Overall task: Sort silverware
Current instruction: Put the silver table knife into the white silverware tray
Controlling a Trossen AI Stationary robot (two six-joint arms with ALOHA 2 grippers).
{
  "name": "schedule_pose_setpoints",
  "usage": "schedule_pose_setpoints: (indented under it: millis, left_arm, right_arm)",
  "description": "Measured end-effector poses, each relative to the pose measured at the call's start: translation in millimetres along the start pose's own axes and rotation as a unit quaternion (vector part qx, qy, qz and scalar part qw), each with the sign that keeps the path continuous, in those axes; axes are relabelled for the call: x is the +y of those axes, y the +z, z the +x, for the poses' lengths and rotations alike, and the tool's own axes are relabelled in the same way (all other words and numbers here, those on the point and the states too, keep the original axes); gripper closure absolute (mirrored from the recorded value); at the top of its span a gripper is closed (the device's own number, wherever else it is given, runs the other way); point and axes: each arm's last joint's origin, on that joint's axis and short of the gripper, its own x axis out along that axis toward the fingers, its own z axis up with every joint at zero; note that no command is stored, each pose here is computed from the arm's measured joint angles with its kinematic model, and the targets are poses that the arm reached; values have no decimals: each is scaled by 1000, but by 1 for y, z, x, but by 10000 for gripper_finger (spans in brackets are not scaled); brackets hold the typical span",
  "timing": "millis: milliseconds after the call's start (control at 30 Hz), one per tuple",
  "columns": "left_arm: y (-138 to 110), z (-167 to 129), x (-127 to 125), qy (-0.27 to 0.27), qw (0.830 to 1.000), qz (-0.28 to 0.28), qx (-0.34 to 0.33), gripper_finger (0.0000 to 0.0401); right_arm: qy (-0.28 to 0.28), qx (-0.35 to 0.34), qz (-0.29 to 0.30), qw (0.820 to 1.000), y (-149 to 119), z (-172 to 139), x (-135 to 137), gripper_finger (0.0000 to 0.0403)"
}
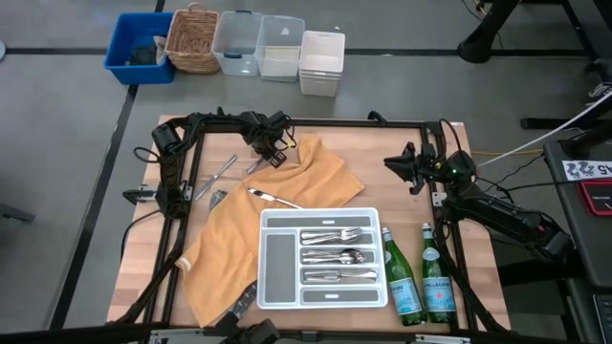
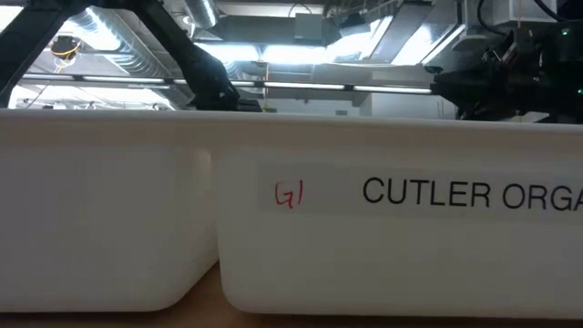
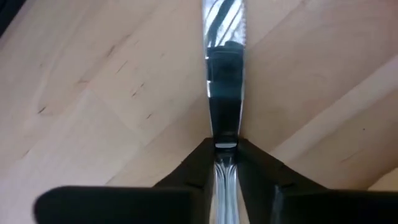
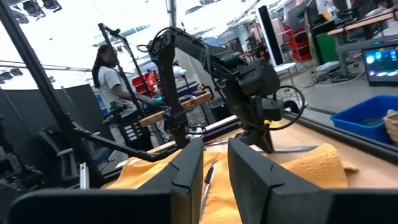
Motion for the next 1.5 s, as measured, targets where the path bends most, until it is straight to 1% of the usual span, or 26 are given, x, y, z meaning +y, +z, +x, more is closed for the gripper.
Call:
schedule_pose_setpoints:
  millis: [133,233,467,567,867,1167,1500]
  left_arm:
    - [0,0,0,-8,1000,0,4,372]
    - [-1,1,0,-9,1000,10,4,376]
    - [-1,1,0,-11,999,47,5,334]
    - [-1,1,0,-10,999,48,5,331]
    - [-1,0,0,-9,999,31,3,382]
    - [3,-12,1,-16,999,28,-20,368]
    - [10,-18,1,-19,999,25,-35,386]
  right_arm:
    - [-5,-1,-4,1000,0,0,0,325]
    - [-5,0,-4,1000,0,0,0,325]
    - [-4,0,-4,1000,-1,0,0,325]
    - [-4,0,-4,1000,-1,0,-1,325]
    - [-4,0,-4,1000,-1,0,0,325]
    - [-4,1,-3,1000,-1,0,-1,325]
    - [-10,12,8,1000,-3,0,-2,325]
